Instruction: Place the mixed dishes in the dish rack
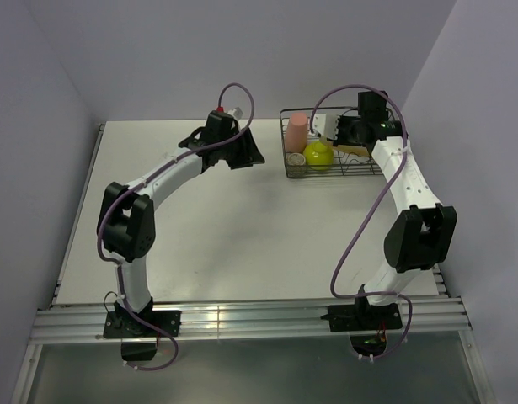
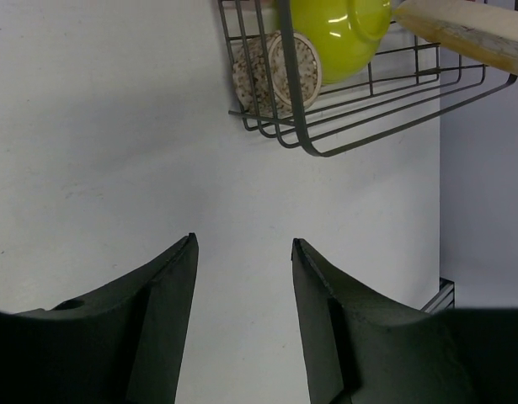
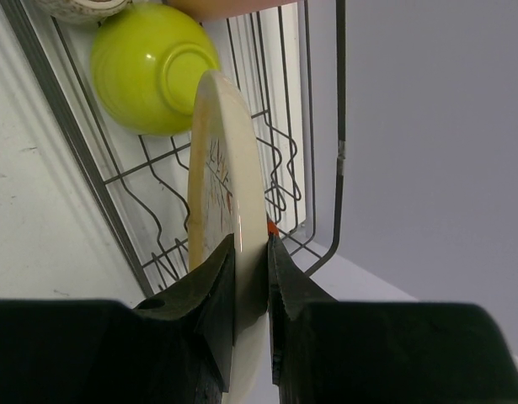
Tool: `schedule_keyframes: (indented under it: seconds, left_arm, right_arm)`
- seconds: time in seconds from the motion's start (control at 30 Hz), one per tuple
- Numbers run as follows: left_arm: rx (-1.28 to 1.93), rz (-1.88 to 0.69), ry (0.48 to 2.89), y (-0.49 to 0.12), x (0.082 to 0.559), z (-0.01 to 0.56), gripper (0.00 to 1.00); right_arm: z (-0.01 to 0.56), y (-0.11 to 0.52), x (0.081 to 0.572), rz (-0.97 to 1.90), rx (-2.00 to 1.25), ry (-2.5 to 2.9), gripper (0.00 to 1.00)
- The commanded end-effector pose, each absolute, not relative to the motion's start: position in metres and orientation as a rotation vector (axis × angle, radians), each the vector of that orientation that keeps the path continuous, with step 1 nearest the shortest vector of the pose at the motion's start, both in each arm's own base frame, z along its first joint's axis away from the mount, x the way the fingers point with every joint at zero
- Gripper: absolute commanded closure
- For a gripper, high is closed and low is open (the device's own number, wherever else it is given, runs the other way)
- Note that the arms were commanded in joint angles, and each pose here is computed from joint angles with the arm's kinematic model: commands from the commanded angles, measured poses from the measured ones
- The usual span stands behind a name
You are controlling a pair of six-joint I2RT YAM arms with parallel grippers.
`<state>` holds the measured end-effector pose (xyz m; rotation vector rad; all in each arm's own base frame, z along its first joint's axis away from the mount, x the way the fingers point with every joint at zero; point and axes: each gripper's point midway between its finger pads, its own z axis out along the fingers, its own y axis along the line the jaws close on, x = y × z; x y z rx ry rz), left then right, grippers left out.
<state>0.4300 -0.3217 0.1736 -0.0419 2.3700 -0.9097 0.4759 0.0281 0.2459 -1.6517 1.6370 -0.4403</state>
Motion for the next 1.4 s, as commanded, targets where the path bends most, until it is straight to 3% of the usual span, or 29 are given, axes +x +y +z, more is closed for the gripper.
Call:
schedule_keyframes:
  seconds: [0.0,0.3,0.9,1.03,1.37]
  left_arm:
    - [-0.019,-0.942,2.281,-0.342,0.443,0.196,0.46]
    - [0.039,-0.955,2.259,-0.367,0.461,0.191,0.39]
    - [0.051,-0.911,2.267,-0.407,0.488,0.169,0.37]
    - [0.041,-0.887,2.296,-0.412,0.492,0.157,0.40]
    - [0.018,-0.849,2.340,-0.418,0.495,0.132,0.58]
  right_arm:
    - [0.344,0.033,0.485,-0.676,-1.547,1.366,1.00]
    - [0.359,0.030,0.481,-0.729,-1.563,1.330,1.00]
    - [0.368,0.023,0.469,-0.759,-1.570,1.319,1.00]
    - [0.367,0.023,0.468,-0.762,-1.574,1.316,1.00]
    - [0.359,0.016,0.464,-0.791,-1.566,1.343,1.00]
